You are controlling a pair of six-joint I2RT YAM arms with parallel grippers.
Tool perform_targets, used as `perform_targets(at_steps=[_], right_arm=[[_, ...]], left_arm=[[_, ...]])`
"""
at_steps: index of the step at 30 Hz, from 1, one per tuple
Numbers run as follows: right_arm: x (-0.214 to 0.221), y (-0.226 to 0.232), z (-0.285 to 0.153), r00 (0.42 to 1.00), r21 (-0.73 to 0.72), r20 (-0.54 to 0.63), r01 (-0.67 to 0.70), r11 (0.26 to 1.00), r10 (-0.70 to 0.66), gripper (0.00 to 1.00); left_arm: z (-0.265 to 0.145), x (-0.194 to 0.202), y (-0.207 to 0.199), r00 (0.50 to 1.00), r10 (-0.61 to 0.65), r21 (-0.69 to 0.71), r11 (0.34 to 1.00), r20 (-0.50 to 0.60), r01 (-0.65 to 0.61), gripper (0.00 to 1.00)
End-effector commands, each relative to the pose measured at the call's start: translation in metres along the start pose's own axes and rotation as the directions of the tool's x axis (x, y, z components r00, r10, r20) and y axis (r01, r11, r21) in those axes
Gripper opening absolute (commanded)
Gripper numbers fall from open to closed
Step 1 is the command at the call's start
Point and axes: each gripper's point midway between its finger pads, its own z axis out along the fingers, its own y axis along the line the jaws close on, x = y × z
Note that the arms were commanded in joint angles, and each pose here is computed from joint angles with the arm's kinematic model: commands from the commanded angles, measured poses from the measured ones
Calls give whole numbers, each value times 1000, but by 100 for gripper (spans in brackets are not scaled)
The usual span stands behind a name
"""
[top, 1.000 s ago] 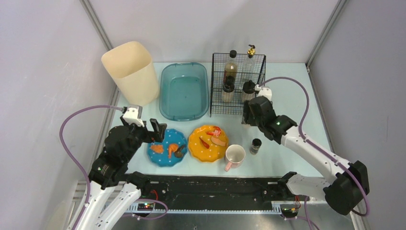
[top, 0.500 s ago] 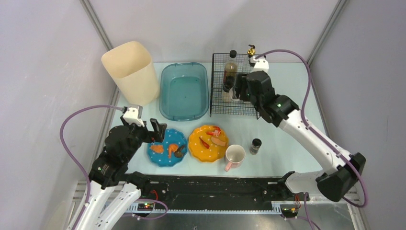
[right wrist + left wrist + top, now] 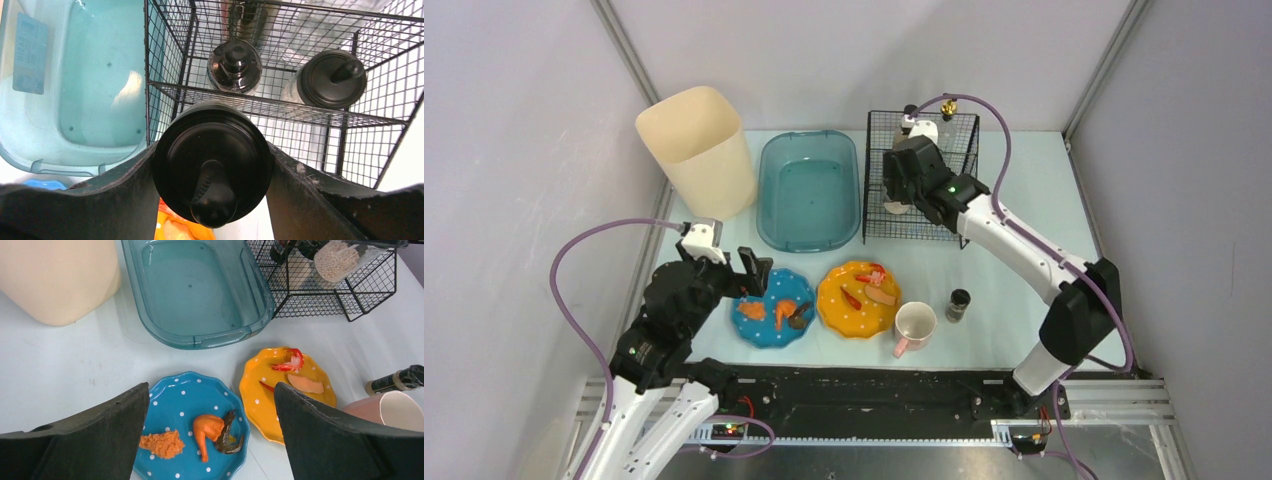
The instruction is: Clear the kitchen counter
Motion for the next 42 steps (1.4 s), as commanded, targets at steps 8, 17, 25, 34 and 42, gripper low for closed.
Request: perform_targets(at_steps=[8, 17, 25, 34, 42], right_arm=[[-13, 16, 40, 1000, 11, 22, -3, 1000, 3, 22], [22, 10, 74, 997, 60, -63, 38, 997, -34, 23], [44, 4, 86, 992, 73, -117, 46, 996, -37, 41], [39, -1, 73, 994, 70, -104, 43, 997, -36, 77], [20, -11, 37, 999, 64, -43, 21, 998, -18, 98]], left_arm=[[3, -2, 0, 1000, 7, -1, 1000, 3, -7, 98], [3, -2, 0, 1000, 7, 0, 1000, 2, -7, 98], [3, -1, 0, 1000, 8, 2, 1000, 0, -8, 98], [3, -2, 0, 1000, 9, 3, 1000, 1, -9, 98], [3, -1, -1, 1000, 9, 7, 1000, -1, -9, 98]])
